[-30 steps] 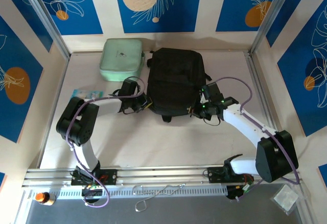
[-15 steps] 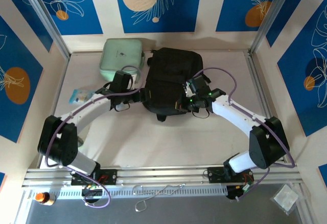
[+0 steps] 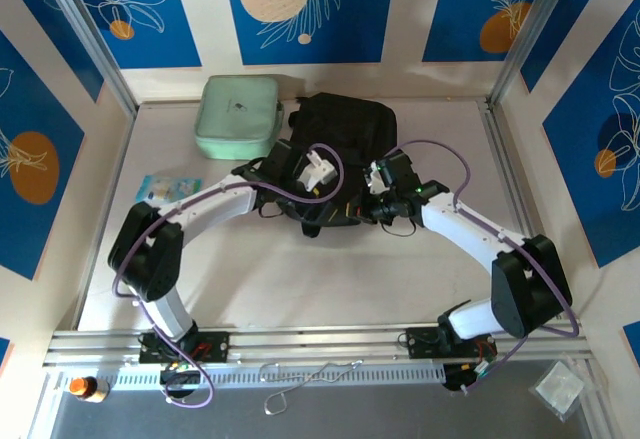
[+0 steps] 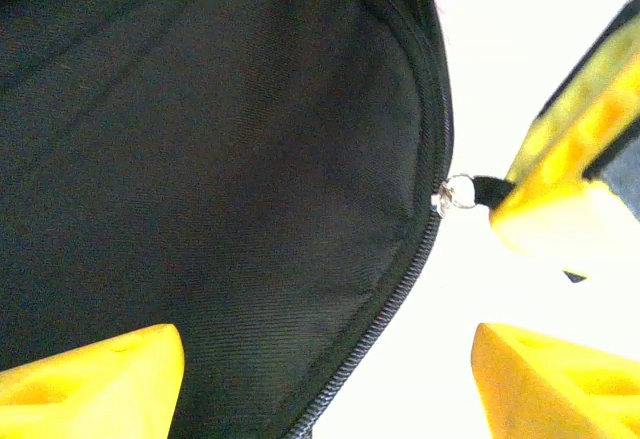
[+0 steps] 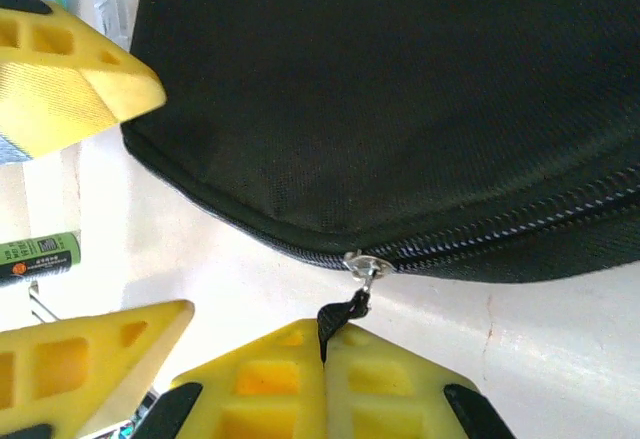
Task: Pack the student bag
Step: Zip the student bag at the top-center of the table.
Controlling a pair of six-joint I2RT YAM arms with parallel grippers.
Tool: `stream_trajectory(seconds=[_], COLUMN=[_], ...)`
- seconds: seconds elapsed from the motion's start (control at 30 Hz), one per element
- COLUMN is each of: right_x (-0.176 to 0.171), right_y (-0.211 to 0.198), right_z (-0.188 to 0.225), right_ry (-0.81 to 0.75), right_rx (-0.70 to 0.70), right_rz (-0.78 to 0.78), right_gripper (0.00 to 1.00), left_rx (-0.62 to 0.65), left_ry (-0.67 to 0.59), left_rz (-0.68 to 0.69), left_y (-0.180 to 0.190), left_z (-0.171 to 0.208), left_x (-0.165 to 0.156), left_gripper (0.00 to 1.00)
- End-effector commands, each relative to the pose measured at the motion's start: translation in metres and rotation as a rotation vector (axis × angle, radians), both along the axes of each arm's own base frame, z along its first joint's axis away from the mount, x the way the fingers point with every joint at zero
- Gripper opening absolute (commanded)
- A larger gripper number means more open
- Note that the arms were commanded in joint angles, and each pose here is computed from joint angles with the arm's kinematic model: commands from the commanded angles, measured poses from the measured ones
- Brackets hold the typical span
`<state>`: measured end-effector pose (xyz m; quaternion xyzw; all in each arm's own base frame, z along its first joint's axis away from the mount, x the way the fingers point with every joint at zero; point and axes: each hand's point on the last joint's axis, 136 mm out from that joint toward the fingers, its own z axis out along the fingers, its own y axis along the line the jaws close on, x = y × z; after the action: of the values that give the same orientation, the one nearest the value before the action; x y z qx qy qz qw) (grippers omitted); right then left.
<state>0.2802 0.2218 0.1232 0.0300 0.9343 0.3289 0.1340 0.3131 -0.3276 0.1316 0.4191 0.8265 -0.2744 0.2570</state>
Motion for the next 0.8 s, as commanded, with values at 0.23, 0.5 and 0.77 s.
stream_trajectory(seconds=[0.23, 0.5, 0.77], right_x=[-0.006, -0.008, 0.002], right_y=[-0.001, -0.027, -0.059], right_z=[0.005, -0.013, -0.024], right_ry=[0.026, 0.1, 0.147], right_rx=[0.067, 0.015, -0.008], right_rz=[-0.017, -0.105, -0.235], right_gripper=[0.0, 0.0, 0.0], left_rx=[-0.037, 0.022, 0.102], left_ry=[0.024, -0.088, -0.08], left_rz=[-0.25, -0.164, -0.151], left_y=[-0.023, -0.013, 0.0], left_z=[-0.026, -0.045, -0.062], left_x=[-0.015, 0.005, 0.004], left_gripper=[0.71, 0.37, 0.18])
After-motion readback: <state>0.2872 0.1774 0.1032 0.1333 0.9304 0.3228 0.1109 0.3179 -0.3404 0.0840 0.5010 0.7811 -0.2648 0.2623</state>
